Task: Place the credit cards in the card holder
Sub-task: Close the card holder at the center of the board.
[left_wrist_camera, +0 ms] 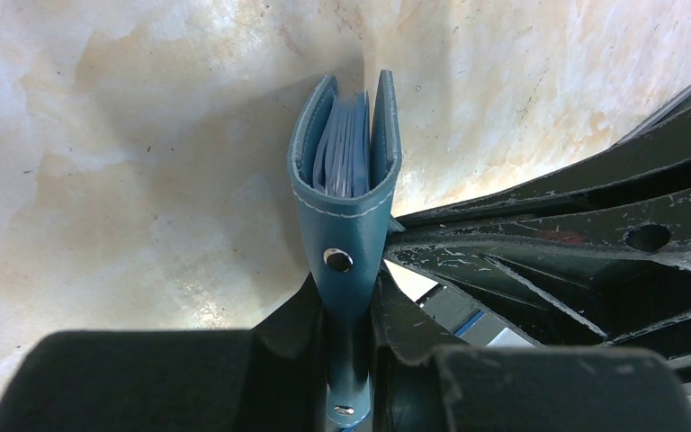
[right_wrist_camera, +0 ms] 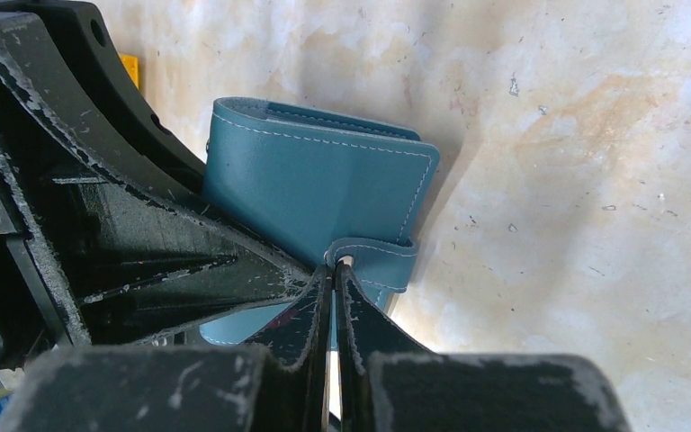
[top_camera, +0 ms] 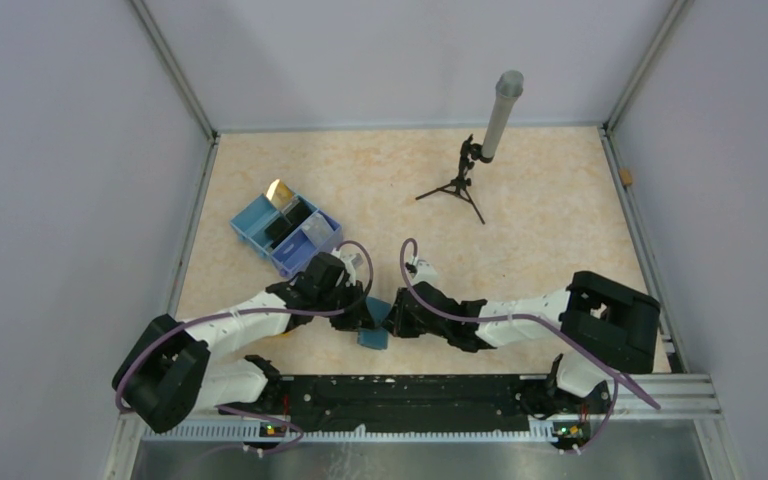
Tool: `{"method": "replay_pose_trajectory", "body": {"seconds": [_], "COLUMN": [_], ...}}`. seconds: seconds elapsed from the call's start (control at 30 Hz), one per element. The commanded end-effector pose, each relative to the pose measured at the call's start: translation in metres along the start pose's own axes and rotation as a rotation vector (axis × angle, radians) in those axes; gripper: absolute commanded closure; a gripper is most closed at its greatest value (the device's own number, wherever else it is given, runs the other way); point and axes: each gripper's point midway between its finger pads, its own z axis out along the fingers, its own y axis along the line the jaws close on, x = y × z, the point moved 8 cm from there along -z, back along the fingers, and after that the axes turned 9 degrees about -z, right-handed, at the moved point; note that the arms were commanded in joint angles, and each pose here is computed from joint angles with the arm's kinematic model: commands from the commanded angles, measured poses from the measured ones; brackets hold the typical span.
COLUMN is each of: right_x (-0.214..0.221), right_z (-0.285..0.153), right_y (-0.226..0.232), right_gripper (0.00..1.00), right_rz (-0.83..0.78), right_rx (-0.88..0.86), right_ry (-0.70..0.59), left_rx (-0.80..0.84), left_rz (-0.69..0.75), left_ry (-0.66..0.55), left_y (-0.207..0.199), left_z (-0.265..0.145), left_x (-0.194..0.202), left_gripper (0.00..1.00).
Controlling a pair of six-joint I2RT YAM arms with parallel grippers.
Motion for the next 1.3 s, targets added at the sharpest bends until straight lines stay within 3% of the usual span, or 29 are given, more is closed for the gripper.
{"method": "replay_pose_trajectory", "body": {"seconds": [0.0,1.27], "right_x": [-0.014,-0.031], "right_z": [0.006,0.029], "right_y": [0.022,0.023], "right_gripper": [1.0,1.0], "right_rz": [-0.004,-0.004], "right_rx": [-0.082,-0.085], "right_ry": [-0.038,-0.045], "left_rx": [0.004,0.265], "left_rz": [0.051,0.186], "left_ry": [0.043,0.163], "left_y": [0.003,-0.011], "left_z": [0.003,0.0], "left_x": [0.004,0.022], "left_gripper": [1.0,1.0]}}
